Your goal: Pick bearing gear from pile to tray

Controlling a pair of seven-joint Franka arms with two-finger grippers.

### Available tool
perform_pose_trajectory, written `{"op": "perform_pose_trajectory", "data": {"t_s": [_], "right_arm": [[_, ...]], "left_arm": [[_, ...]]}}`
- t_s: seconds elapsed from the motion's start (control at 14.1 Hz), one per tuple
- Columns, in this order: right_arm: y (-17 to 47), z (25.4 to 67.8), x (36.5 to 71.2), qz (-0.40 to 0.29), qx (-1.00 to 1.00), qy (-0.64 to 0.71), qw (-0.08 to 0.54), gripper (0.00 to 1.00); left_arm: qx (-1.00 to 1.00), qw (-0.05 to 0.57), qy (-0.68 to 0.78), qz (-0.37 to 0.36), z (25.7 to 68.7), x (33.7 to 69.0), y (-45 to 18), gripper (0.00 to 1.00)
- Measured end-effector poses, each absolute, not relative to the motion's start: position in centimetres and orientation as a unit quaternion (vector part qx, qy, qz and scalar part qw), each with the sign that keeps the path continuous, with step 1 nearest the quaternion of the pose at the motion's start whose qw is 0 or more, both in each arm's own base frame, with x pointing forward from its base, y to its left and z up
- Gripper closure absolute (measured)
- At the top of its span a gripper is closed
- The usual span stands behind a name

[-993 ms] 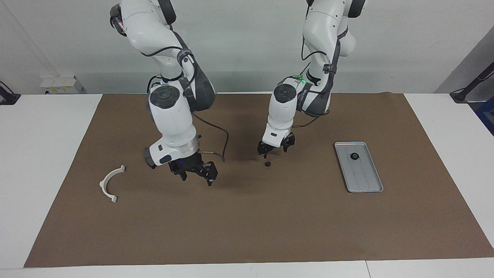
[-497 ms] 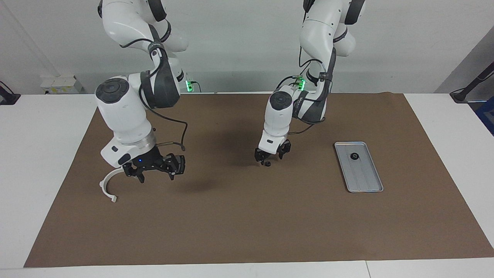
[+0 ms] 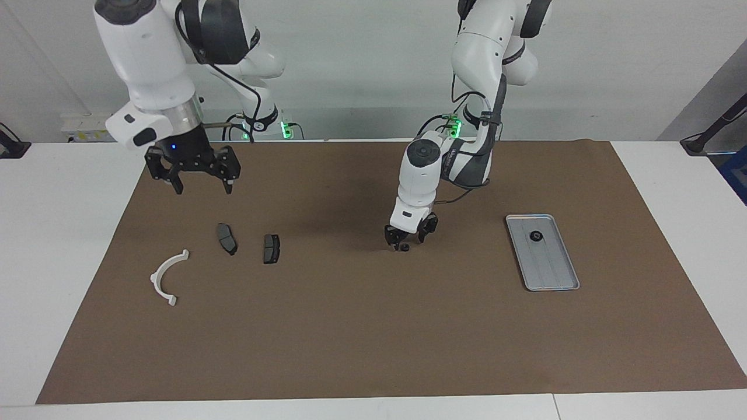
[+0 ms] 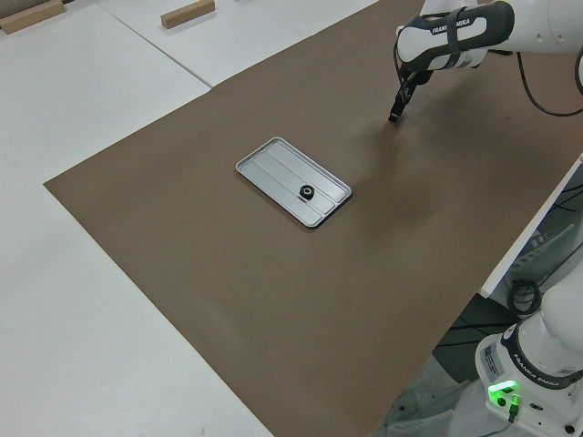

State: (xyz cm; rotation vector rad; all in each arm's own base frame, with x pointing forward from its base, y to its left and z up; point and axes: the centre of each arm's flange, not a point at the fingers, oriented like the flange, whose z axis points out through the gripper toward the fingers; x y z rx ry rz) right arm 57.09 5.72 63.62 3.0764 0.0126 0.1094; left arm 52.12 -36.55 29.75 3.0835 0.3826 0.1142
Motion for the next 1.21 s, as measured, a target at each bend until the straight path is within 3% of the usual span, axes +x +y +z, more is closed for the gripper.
{"op": "perform_pose_trajectory", "data": {"t_s": [0.07,0.14,0.21,0.35,0.43,0.64,0.78,1.06,1.21], "right_arm": [[5.7,64.9,55.7,0.033,0.999,0.003,0.034,0.0],[5.6,66.1,54.4,0.031,0.999,0.001,0.037,0.0],[5.5,67.0,53.2,0.029,0.999,-0.001,0.04,0.0],[5.1,67.9,51.8,0.022,0.999,-0.006,0.04,0.0],[4.9,68.1,51.5,0.021,0.999,-0.009,0.03,0.0],[4.9,67.9,51.5,0.015,1.0,-0.024,-0.001,0.0],[5.2,67.6,51.6,0.01,0.999,-0.03,-0.013,0.0],[5.0,66.6,51.8,0.0,0.999,-0.033,-0.015,0.0],[4.8,66.4,52.0,0.001,0.999,-0.035,-0.015,0.0]], "left_arm": [[0.991,0.018,0.124,0.038,29.7,52.1,-36.6,0.39],[0.991,0.02,0.128,0.04,29.6,52.1,-36.6,0.39],[0.99,0.023,0.132,0.043,29.6,52.2,-36.6,0.47],[0.989,0.026,0.136,0.047,29.6,52.3,-36.5,0.71],[0.989,0.027,0.138,0.049,29.6,52.5,-36.4,0.76],[0.988,0.02,0.146,0.049,30.4,53.5,-35.6,0.76],[0.991,-0.011,0.126,0.034,33.4,55.4,-32.8,0.76],[0.999,-0.014,0.041,-0.004,46.2,58.7,-15.5,0.76],[1.0,-0.007,0.004,0.002,47.5,59.0,-7.1,0.76]]}}
